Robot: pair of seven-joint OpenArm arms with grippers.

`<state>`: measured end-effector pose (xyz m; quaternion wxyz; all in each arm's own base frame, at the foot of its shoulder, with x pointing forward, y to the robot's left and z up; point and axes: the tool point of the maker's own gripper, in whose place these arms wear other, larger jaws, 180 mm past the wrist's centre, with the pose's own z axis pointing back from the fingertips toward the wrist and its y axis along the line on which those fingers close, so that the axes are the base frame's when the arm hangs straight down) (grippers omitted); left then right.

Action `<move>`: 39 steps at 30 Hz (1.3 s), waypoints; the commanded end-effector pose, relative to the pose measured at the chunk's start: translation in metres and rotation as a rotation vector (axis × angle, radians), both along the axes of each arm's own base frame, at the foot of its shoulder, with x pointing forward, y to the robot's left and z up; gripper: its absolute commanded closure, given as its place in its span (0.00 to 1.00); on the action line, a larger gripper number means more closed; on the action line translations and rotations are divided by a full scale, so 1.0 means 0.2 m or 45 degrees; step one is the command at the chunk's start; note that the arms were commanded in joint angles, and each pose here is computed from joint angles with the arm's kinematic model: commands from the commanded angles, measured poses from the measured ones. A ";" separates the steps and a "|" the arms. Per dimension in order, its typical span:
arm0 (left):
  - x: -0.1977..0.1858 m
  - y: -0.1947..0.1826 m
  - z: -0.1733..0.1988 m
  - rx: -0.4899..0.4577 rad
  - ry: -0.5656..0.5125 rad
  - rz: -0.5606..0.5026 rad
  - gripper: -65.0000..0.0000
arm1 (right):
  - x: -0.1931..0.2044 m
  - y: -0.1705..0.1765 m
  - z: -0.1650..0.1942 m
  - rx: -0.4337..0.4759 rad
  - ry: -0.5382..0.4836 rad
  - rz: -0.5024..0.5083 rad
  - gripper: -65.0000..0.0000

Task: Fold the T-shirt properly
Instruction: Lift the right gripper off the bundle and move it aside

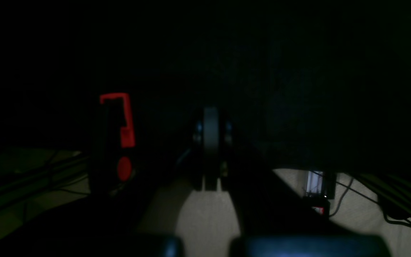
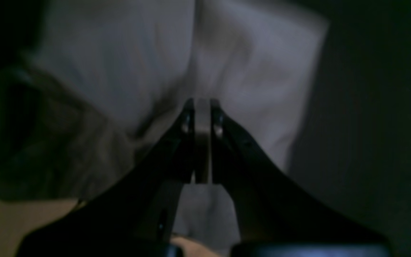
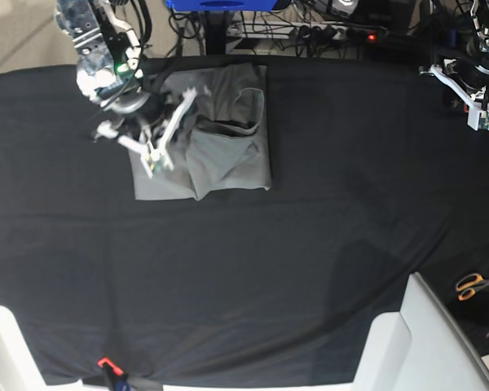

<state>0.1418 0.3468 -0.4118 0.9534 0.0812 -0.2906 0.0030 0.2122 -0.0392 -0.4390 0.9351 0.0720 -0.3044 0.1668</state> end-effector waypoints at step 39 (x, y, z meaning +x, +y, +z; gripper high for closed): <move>0.02 0.03 0.04 0.024 -0.033 -0.006 1.00 | 0.29 0.73 0.10 0.225 -0.118 0.270 1.00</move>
